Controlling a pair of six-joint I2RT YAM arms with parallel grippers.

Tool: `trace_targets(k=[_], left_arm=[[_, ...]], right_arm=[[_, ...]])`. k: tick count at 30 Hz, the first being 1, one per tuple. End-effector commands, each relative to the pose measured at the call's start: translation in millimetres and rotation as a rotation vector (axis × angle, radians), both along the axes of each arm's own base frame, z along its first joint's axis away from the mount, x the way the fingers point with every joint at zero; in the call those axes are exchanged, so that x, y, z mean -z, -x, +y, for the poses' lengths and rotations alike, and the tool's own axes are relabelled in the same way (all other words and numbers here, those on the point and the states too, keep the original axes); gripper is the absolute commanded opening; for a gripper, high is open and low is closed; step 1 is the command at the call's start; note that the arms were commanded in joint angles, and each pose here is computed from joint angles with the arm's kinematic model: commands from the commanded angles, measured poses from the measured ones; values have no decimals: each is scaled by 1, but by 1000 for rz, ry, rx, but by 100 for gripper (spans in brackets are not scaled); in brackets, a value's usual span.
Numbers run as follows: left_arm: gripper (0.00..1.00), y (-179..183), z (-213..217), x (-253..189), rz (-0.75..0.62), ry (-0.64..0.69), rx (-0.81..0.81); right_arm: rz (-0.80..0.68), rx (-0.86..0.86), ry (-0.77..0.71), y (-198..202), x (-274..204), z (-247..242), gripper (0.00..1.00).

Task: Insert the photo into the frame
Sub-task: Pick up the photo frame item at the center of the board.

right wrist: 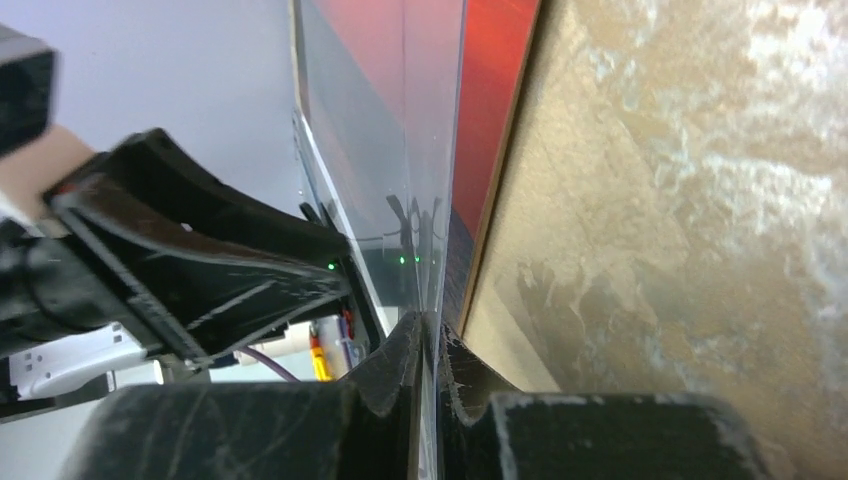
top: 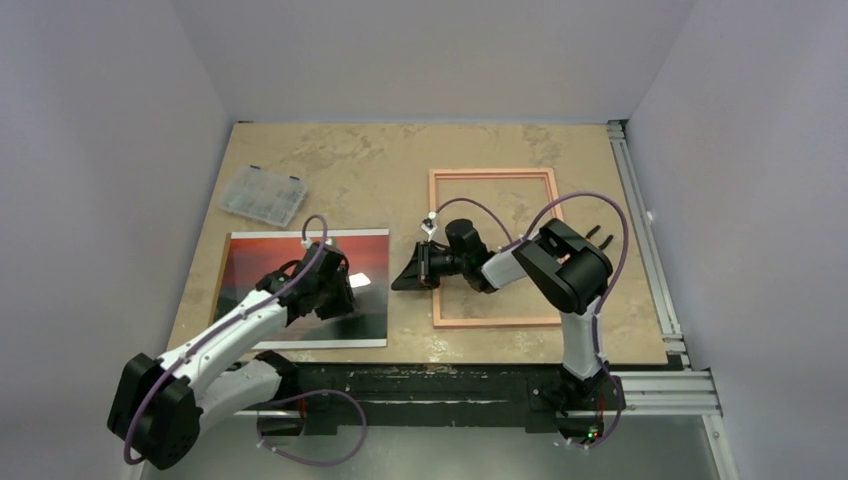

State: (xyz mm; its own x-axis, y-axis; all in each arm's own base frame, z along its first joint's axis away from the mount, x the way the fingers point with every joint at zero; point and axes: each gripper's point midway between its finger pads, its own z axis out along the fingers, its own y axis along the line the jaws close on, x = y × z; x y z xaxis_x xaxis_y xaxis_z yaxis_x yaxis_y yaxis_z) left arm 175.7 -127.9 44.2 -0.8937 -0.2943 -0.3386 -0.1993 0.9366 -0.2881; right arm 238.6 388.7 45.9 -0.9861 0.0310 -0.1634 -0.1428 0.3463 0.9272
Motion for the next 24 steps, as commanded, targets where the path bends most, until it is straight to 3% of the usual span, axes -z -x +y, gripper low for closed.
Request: trace_targets(k=[1, 6, 9, 16, 24], left_arm=[[40, -7, -11, -32, -119, 89, 36], [66, -10, -20, -72, -250, 193, 70], [75, -9, -26, -92, -302, 239, 99], [78, -10, -36, -116, -342, 293, 150], [78, -13, -47, -112, -324, 333, 163]], right_arm=[[-31, -33, 67, 7, -6, -5, 1], [-74, -15, 78, 6, -30, -15, 0], [-104, 28, 69, 2, -49, -30, 0], [-167, 174, 93, -10, -83, -82, 0], [-244, 416, 200, -20, -111, -145, 0]])
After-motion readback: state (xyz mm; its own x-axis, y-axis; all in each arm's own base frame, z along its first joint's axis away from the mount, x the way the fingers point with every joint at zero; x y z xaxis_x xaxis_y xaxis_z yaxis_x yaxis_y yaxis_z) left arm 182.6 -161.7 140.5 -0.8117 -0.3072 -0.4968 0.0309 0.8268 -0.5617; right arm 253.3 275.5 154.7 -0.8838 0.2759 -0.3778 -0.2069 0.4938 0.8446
